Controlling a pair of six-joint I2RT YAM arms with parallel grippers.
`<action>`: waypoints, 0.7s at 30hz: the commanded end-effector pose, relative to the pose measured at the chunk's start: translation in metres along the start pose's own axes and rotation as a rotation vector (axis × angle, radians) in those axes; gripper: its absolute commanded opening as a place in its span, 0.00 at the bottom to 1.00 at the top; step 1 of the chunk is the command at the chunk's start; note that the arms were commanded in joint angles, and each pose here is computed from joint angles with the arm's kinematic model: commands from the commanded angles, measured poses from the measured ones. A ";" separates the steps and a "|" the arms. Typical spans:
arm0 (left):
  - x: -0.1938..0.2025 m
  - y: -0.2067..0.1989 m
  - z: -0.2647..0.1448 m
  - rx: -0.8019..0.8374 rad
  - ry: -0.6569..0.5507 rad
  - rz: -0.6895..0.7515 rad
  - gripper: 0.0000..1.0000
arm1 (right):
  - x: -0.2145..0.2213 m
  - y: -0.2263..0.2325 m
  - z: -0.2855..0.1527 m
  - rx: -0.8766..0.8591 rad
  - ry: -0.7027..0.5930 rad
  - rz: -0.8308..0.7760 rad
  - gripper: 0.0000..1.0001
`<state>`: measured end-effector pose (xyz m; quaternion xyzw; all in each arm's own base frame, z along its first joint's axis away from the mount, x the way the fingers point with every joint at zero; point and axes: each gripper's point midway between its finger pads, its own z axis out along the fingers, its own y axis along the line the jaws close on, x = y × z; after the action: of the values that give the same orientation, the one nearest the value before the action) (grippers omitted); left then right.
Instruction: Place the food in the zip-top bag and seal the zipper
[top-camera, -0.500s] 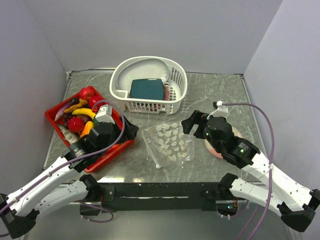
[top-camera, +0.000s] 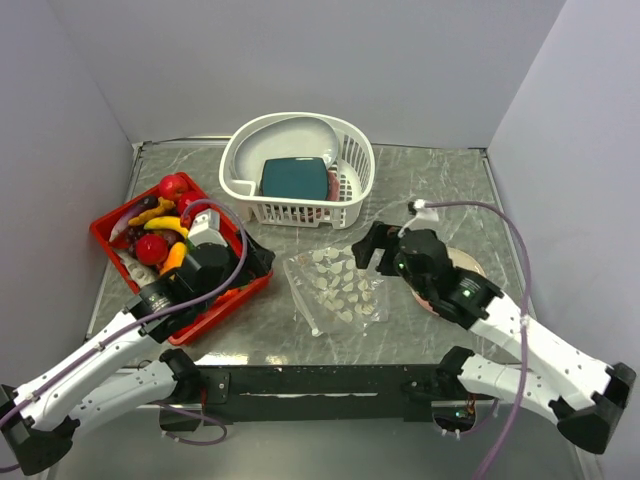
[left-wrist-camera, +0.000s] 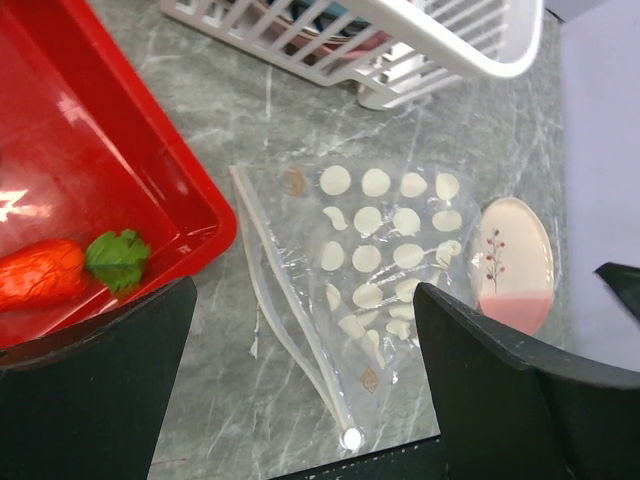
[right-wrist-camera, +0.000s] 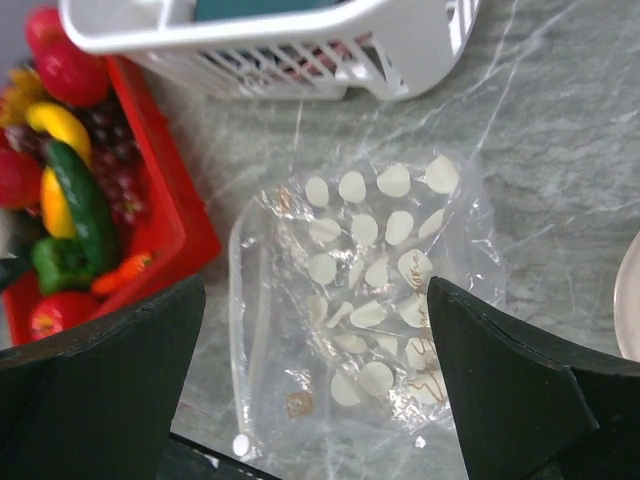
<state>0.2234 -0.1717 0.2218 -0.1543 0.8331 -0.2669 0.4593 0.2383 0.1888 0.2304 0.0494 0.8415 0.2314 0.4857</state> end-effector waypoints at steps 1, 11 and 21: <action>-0.013 0.012 -0.007 -0.067 -0.052 -0.066 0.97 | 0.012 0.028 0.020 -0.047 0.076 -0.091 0.99; 0.016 0.041 -0.001 -0.141 -0.008 -0.165 0.97 | 0.080 0.080 0.067 -0.030 0.282 -0.330 0.85; 0.026 0.051 0.003 -0.160 0.004 -0.178 0.97 | 0.146 0.086 0.086 0.052 0.415 -0.531 0.79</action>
<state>0.2099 -0.1455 0.1663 -0.2467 0.8456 -0.2271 0.4155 0.2173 0.3381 0.1142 -0.1958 0.9140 0.1138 0.3367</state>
